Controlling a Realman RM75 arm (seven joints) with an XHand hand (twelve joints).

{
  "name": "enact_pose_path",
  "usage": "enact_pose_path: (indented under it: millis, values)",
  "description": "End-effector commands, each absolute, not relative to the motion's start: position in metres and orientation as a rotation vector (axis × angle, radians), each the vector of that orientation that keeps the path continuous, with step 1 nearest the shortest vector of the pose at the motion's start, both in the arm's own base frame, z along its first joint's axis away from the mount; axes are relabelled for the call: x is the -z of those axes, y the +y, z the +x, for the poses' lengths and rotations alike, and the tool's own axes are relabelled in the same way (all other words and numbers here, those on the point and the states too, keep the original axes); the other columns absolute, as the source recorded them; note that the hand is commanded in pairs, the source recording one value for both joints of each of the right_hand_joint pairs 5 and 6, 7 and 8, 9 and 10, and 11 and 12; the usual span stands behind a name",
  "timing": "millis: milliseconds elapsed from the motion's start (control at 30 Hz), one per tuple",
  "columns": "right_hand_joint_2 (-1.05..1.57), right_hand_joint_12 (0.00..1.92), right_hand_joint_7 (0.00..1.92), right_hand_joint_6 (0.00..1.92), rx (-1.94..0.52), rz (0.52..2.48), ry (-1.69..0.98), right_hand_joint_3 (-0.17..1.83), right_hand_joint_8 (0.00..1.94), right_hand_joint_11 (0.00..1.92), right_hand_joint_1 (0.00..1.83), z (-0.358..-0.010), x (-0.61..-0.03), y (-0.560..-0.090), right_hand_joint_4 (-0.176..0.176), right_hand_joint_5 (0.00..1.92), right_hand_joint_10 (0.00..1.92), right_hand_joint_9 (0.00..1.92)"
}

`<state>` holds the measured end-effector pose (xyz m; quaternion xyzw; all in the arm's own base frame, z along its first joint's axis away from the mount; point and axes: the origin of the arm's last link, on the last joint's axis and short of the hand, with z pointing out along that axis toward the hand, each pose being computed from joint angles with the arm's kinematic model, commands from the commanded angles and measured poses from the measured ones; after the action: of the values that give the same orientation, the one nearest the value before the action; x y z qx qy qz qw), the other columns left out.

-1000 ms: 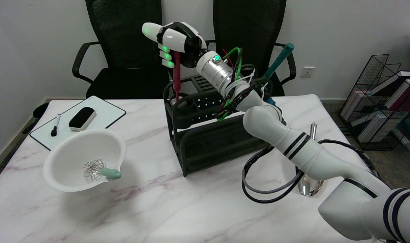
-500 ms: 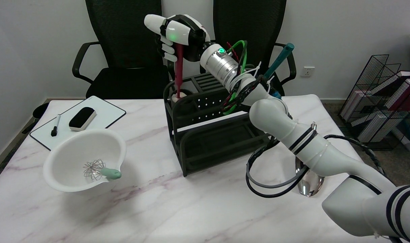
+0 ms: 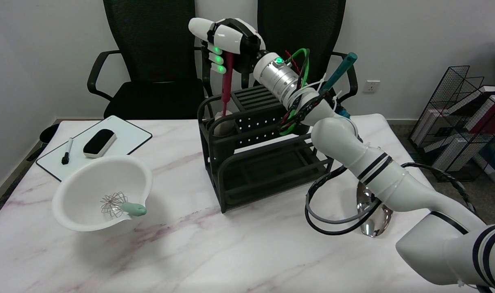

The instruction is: Pick up the pink sponge bottle brush.

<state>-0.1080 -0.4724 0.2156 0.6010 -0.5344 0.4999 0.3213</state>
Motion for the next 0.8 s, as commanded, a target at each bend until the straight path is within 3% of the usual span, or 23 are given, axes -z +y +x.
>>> enact_pose_path:
  millis: [33, 300, 567, 733, 767, 800]
  values:
    - [1.57, 1.92, 1.92, 1.92, -1.398, 1.641, -1.308, 0.47, 1.92, 1.92, 0.97, -0.073, -0.242, -0.459, 0.0, 1.92, 1.92, 1.92]
    - [1.57, 1.92, 1.92, 1.92, -1.601, 1.778, -1.215, 0.48, 1.92, 1.92, 0.97, -0.022, -0.251, -0.424, 0.0, 1.92, 1.92, 1.92]
    - [1.57, 1.92, 1.92, 1.92, -1.702, 1.788, -1.337, 0.55, 1.92, 1.92, 0.98, -0.015, -0.246, -0.395, 0.0, 1.92, 1.92, 1.92]
    - [1.57, 1.92, 1.92, 1.92, -1.722, 1.739, -1.439, 0.61, 1.92, 1.92, 0.98, -0.03, -0.247, -0.374, 0.0, 1.92, 1.92, 1.92]
    - [1.57, 1.92, 1.92, 1.92, -1.747, 1.858, -1.701, 0.62, 1.92, 1.92, 0.98, -0.004, -0.204, -0.333, 0.0, 1.92, 1.92, 1.92]
    - [1.57, 1.92, 1.92, 1.92, -1.741, 1.769, -1.578, 0.63, 1.92, 1.92, 0.98, -0.025, -0.228, -0.352, 0.0, 1.92, 1.92, 1.92]
